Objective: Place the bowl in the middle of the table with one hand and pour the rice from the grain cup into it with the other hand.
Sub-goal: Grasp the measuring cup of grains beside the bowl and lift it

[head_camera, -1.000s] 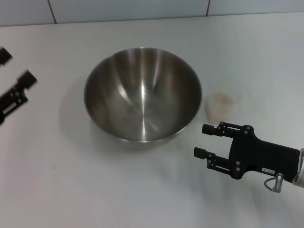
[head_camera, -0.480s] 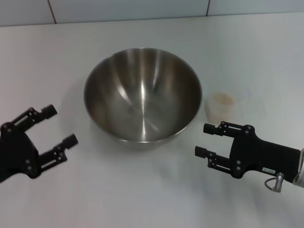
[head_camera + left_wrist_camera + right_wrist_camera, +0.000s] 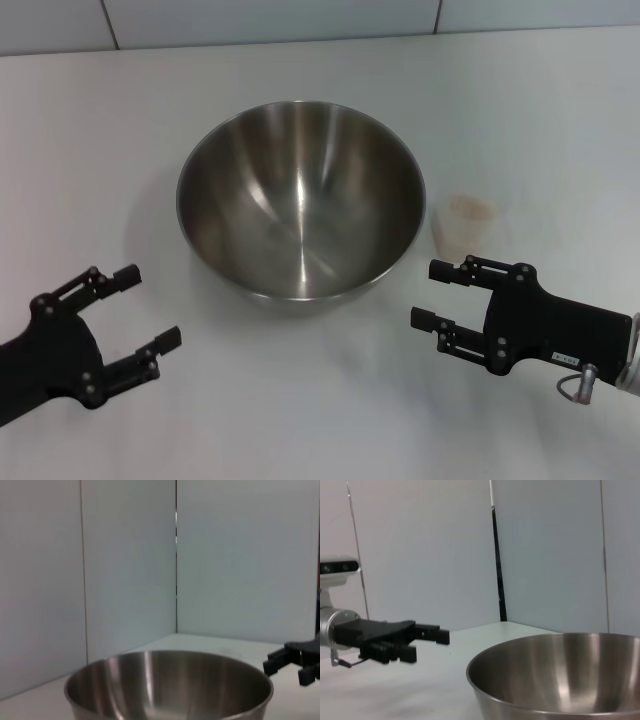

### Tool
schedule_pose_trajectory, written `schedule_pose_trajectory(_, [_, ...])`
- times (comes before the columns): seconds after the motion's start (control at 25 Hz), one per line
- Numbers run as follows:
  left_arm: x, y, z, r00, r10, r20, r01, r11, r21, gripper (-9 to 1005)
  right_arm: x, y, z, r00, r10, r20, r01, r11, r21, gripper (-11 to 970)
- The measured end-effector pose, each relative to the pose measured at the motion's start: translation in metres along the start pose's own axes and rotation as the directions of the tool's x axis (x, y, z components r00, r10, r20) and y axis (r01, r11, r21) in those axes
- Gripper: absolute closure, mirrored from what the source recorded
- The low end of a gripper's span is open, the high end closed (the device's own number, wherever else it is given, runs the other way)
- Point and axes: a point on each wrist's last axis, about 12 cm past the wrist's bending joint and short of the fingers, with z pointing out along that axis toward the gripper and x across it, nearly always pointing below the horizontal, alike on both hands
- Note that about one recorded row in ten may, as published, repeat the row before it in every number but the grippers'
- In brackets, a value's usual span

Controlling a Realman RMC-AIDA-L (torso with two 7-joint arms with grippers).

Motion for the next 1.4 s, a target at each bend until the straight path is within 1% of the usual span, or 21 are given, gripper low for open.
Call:
schedule_pose_trajectory(0.12, [0.005,-0.001,0.001,1.0,-0.001,-0.031,0.001,1.0,-0.012,197,0.001,0.0,0.0,1.0,0.002,-0.003,-0.002,1.0,0.003,397])
schedule_pose_trajectory(0.56, [0.004,-0.001,0.003,1.0,-0.005,-0.019,0.005,1.0,-0.005,197,0.001,0.0,-0.001,1.0,0.005,-0.003,-0.005,1.0,0.007,401])
schedule_pose_trajectory(0.72, [0.003,0.0,0.004,1.0,-0.003,-0.009,0.003,1.0,-0.002,197,0.003,0.007,-0.004,0.999,-0.006,0.042,0.005,1.0,0.03,402])
schedule_pose_trajectory(0.88, [0.002,0.001,0.005,1.0,-0.002,-0.006,0.002,1.0,-0.001,197,0.007,0.019,-0.009,0.993,-0.019,0.116,0.007,0.994,0.107,403])
schedule_pose_trajectory(1.04, [0.0,0.002,0.005,1.0,0.0,-0.002,0.0,1.0,0.001,197,0.013,0.029,-0.014,0.986,-0.012,0.168,-0.023,0.979,0.204,404])
schedule_pose_trajectory(1.08, [-0.003,0.007,0.006,1.0,0.007,0.005,-0.007,1.0,0.01,197,0.015,0.032,-0.016,0.983,-0.007,0.181,-0.035,0.972,0.232,405])
schedule_pose_trajectory(1.28, [-0.005,0.008,0.007,1.0,0.005,0.01,-0.006,1.0,0.014,197,0.022,0.044,-0.022,0.972,-0.012,0.234,-0.08,0.923,0.377,406])
schedule_pose_trajectory(1.32, [-0.005,0.008,0.007,1.0,0.005,0.01,-0.006,1.0,0.014,197,0.025,0.049,-0.025,0.968,-0.016,0.249,-0.098,0.893,0.438,407])
schedule_pose_trajectory(1.36, [-0.006,0.009,0.007,1.0,0.003,0.012,-0.004,1.0,0.017,197,0.025,0.049,-0.025,0.968,-0.016,0.249,-0.098,0.893,0.438,407])
schedule_pose_trajectory(1.4, [-0.006,0.009,0.007,1.0,0.004,0.013,-0.004,1.0,0.018,197,0.026,0.05,-0.026,0.967,-0.014,0.255,-0.11,0.879,0.463,407])
